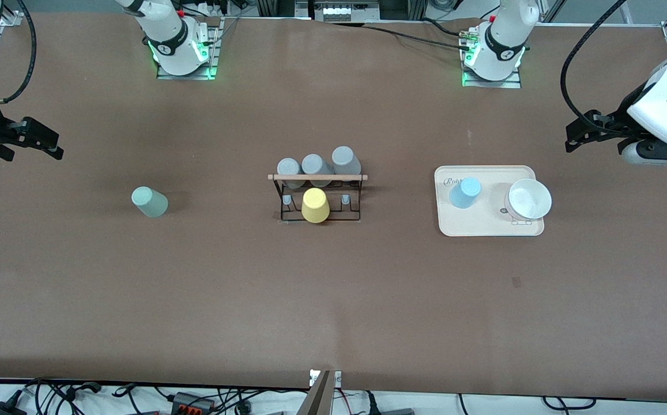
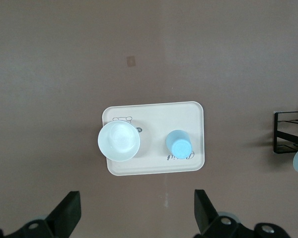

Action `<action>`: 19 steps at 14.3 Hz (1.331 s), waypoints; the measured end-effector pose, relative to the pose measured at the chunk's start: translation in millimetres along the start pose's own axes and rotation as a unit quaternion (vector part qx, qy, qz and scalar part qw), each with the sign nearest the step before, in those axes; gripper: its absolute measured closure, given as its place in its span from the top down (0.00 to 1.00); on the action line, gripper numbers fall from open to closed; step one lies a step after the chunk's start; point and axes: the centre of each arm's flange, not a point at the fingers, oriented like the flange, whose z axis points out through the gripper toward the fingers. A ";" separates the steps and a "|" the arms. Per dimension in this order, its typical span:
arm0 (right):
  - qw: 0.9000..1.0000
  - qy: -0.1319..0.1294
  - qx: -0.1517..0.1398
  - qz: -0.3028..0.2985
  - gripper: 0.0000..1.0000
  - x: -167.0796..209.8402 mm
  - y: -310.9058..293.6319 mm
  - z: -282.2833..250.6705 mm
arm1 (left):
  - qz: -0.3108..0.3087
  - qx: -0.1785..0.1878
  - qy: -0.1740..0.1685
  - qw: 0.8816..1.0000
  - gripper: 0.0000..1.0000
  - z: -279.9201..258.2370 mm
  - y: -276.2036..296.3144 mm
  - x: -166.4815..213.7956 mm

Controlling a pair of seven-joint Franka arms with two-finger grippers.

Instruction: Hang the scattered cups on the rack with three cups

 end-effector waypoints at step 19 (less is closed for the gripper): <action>1.000 -0.001 0.000 0.000 1.00 -0.2 0.0 0.1 | 0.007 0.002 -0.042 0.999 1.00 18.1 6.6 -1.1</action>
